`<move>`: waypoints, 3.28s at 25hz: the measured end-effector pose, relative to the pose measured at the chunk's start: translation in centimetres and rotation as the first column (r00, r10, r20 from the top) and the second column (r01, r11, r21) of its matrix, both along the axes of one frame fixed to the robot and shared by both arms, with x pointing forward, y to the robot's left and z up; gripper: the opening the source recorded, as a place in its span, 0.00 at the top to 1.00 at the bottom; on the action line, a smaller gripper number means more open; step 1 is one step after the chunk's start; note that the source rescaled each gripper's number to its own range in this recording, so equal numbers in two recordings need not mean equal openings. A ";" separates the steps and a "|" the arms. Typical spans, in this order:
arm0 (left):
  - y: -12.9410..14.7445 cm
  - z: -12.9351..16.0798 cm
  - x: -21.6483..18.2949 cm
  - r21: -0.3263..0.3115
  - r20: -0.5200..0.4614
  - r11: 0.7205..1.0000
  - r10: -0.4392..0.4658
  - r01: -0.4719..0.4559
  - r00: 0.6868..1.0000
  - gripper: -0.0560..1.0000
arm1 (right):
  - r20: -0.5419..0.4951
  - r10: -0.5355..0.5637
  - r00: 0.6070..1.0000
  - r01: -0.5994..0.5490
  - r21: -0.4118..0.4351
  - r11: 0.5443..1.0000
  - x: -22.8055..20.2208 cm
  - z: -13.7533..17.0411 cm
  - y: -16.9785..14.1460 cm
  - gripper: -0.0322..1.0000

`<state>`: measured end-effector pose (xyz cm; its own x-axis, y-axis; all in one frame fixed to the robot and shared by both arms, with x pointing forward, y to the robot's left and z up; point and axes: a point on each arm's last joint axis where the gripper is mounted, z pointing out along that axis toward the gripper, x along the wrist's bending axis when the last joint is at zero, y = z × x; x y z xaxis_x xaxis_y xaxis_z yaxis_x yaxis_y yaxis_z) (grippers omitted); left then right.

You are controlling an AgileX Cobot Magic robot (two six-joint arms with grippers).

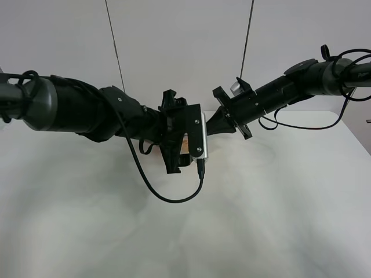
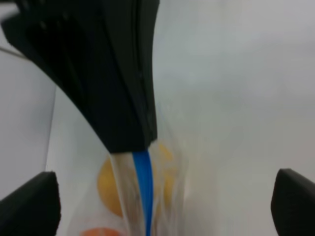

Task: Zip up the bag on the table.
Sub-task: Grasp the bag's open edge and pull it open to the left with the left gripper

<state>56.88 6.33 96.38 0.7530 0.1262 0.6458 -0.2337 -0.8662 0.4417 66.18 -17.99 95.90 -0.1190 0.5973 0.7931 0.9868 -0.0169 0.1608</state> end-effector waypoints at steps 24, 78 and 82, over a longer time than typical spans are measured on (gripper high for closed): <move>0.8 -0.4 1.0 0.019 0.051 0.997 0.075 -0.076 0.996 0.79 | -0.002 -0.002 1.000 0.002 0.000 1.000 0.0 0.0 0.0 0.97; 12.9 -0.9 6.2 0.156 0.095 0.957 0.231 -0.243 0.968 0.95 | -0.002 -0.042 0.999 0.042 0.029 0.999 0.3 0.3 0.1 0.97; 15.0 -0.9 6.7 0.163 0.100 0.943 0.276 -0.289 0.956 0.95 | -0.003 -0.042 0.999 0.042 0.029 0.999 0.3 0.3 0.1 0.97</move>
<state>63.60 21.37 95.52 0.6519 0.2073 0.7294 0.0052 -0.9631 0.2691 66.51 -17.86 96.21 -0.0924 0.5783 0.8106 0.9855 -0.0632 0.1574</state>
